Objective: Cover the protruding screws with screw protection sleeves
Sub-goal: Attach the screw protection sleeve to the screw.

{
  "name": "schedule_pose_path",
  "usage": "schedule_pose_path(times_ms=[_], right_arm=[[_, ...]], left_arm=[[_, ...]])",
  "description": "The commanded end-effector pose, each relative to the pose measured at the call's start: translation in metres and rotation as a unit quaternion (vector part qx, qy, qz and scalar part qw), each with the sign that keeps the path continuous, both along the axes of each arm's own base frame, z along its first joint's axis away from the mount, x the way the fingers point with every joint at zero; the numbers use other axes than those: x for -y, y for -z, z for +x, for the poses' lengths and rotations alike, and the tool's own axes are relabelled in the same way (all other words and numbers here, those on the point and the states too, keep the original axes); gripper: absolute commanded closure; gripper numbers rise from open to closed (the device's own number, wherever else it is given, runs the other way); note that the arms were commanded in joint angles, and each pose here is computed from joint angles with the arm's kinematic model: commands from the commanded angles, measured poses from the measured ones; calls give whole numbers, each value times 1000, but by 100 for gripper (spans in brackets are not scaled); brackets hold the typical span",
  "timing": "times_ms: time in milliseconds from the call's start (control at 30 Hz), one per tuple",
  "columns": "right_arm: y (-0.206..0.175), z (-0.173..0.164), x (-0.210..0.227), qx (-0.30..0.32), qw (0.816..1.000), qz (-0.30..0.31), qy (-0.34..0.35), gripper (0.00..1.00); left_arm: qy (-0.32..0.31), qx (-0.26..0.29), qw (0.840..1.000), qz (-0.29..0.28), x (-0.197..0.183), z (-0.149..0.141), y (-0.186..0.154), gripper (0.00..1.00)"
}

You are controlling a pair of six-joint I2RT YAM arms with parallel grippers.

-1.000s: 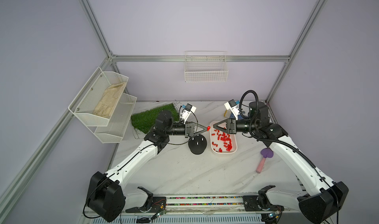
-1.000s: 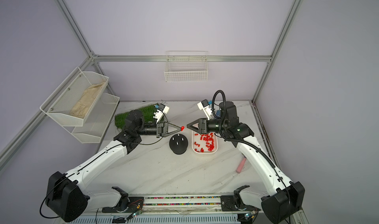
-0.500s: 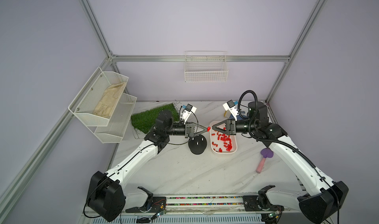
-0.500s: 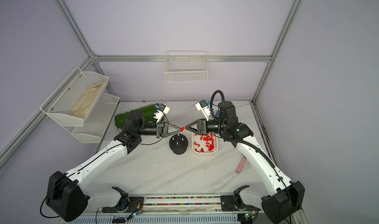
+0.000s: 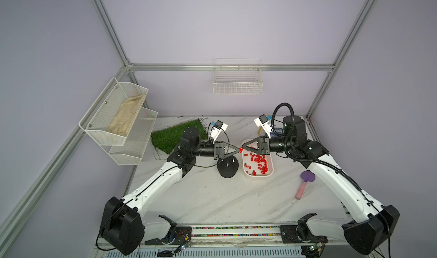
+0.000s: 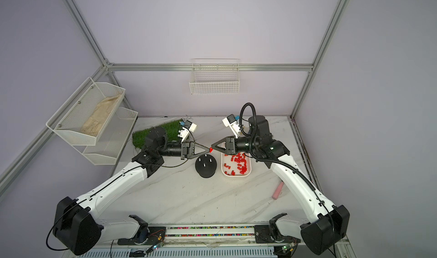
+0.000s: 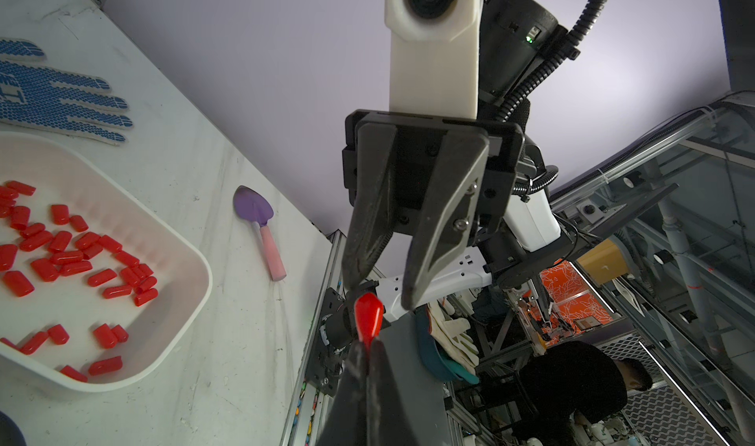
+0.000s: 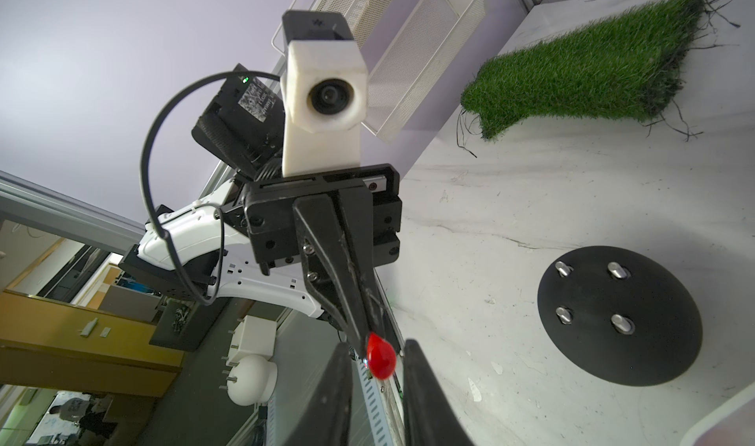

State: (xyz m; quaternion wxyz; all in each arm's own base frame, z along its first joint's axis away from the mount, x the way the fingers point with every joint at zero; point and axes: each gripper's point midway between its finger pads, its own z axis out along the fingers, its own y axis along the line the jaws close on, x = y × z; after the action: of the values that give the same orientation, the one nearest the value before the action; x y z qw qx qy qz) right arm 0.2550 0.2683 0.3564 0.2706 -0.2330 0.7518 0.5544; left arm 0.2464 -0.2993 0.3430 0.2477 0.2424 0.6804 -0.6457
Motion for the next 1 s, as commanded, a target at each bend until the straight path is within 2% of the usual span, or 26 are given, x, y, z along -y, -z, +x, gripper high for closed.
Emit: schedule_pose_path(times_ms=[0,267,333,633,967], right_arm=[[-8,1,-3,17,1000,3,-4,76],[-4,-2,-5,14,1000,1,-13,75],[-2,-2,-6,12,1000,-1,-11,79],[0,-4,-7,11,1000,-3,-17,82],[7,-7,-5,7,1000,-19,-15,93]], left_arm=[[8,21,1000,-10,1,-3,-15,100],[7,21,1000,-9,2,-1,-14,100],[8,21,1000,-8,2,-1,-14,100],[6,22,1000,-7,1,-2,-15,100],[4,22,1000,-4,1,-2,-14,99]])
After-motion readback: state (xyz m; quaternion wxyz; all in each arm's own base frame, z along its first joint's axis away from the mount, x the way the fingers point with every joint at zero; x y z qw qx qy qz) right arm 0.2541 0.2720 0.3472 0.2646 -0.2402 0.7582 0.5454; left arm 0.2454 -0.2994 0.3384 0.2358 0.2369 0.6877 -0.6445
